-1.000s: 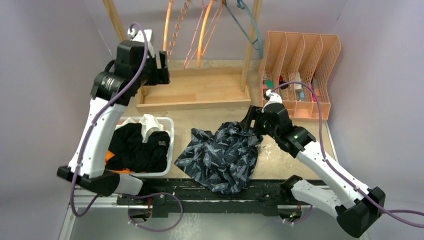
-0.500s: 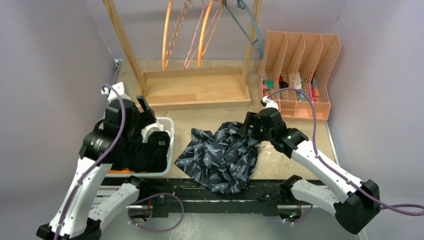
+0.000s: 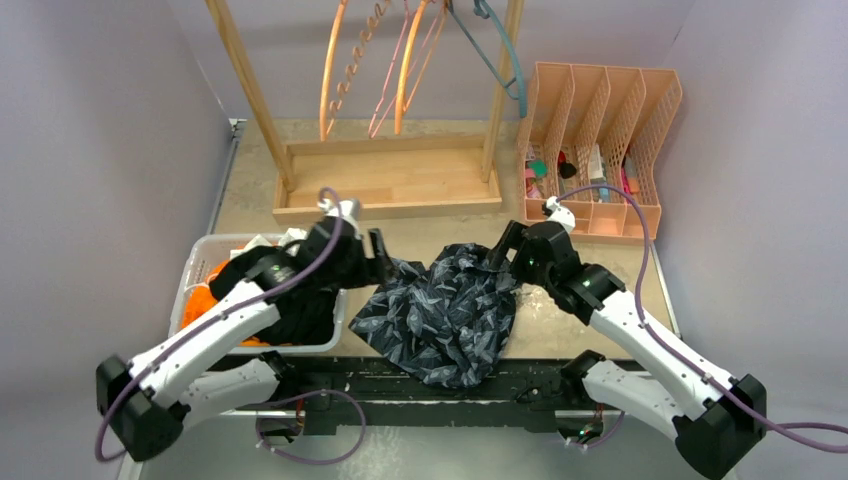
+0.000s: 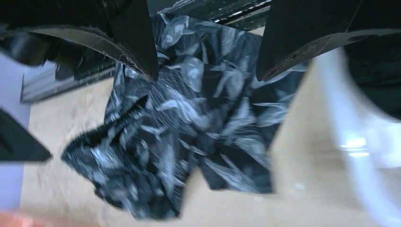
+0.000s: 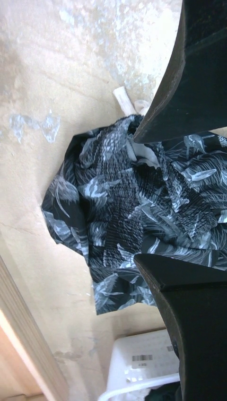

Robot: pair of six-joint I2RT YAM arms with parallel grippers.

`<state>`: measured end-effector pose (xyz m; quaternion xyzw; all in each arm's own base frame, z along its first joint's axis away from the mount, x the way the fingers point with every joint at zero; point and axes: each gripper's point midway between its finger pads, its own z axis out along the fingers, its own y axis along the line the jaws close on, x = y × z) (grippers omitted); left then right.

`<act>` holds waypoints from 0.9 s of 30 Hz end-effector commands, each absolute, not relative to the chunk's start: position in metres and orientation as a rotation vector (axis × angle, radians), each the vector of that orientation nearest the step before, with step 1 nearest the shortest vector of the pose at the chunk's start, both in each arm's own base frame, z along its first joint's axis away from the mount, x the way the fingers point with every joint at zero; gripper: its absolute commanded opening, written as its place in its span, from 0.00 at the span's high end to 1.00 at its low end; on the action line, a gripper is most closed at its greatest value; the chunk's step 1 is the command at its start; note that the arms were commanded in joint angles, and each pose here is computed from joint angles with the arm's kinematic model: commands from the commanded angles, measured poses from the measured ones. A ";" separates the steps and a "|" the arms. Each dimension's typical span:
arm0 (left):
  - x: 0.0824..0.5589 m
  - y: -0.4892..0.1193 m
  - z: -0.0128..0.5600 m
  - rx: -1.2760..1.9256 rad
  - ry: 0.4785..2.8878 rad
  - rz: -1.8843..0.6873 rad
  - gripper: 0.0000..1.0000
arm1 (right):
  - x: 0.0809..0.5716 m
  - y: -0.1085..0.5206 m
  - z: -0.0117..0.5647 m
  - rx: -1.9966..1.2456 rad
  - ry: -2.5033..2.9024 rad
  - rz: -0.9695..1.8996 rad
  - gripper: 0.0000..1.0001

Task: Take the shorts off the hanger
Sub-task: Pick up the shorts at the center of the board.

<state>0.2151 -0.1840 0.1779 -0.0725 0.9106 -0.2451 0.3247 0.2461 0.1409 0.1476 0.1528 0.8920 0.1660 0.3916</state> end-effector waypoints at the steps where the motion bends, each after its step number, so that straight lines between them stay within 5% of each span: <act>1: 0.212 -0.257 0.182 -0.052 2.305 -0.749 0.25 | 0.253 0.121 0.175 0.530 2.153 0.373 0.12; 11: 0.190 -0.380 0.136 0.280 2.336 -0.673 0.21 | 0.230 0.056 0.170 0.945 2.023 0.109 0.07; 16: 0.197 -0.395 0.124 0.307 2.320 -0.652 0.18 | 0.223 0.049 0.160 1.005 2.028 0.066 0.07; 24: 0.212 -0.377 0.067 0.426 2.409 -0.281 0.16 | 0.218 0.048 0.164 1.131 1.942 0.175 0.07; 27: 0.200 -0.381 0.034 0.461 2.476 -0.315 0.22 | 0.214 0.044 0.163 1.146 1.916 0.195 0.07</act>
